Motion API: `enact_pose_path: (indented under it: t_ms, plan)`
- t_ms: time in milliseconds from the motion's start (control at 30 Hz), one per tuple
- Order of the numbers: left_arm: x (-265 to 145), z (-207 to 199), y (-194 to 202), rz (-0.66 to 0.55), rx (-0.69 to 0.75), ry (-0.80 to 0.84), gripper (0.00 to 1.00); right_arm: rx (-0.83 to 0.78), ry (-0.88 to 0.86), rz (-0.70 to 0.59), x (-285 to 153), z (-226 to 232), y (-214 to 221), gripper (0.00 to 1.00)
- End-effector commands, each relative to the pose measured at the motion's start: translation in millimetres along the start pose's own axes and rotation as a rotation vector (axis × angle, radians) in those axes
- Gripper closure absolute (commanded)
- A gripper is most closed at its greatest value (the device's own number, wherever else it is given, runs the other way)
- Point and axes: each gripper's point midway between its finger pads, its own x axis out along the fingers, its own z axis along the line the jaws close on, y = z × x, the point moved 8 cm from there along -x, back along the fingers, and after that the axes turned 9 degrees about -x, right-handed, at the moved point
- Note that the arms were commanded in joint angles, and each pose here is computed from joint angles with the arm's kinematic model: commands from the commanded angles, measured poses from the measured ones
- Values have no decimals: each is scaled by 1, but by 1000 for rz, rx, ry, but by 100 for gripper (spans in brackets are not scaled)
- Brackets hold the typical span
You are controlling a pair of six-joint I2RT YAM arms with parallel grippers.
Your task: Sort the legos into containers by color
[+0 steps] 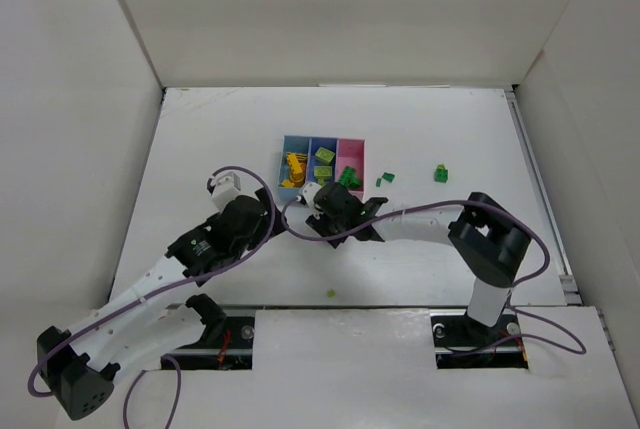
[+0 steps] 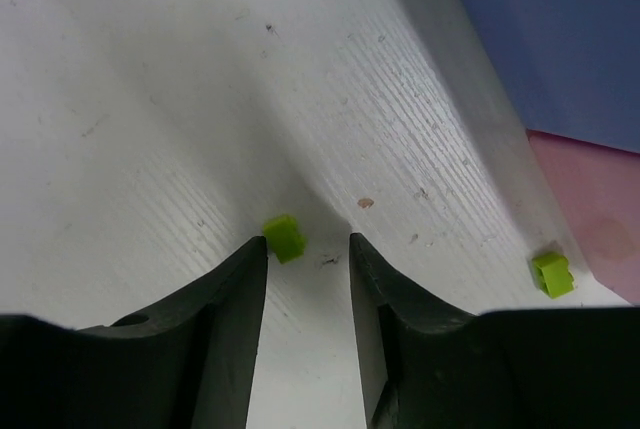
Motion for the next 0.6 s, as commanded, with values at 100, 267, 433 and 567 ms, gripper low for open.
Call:
enact_pose_path:
  t_ms: [100, 267, 433, 567]
  plan:
    - [-10, -9, -9, -32, -26, 37, 0, 0, -5, -49, 6, 2, -16, 68]
    - [-10, -6, -8, -32, -26, 37, 0, 2, -10, -53, 1, 6, -14, 76]
    - [-10, -6, -8, -32, -26, 37, 0, 12, -9, -62, 2, 6, -15, 86]
    - [-10, -6, -8, -32, -26, 37, 0, 8, -19, -100, -12, 7, -29, 90]
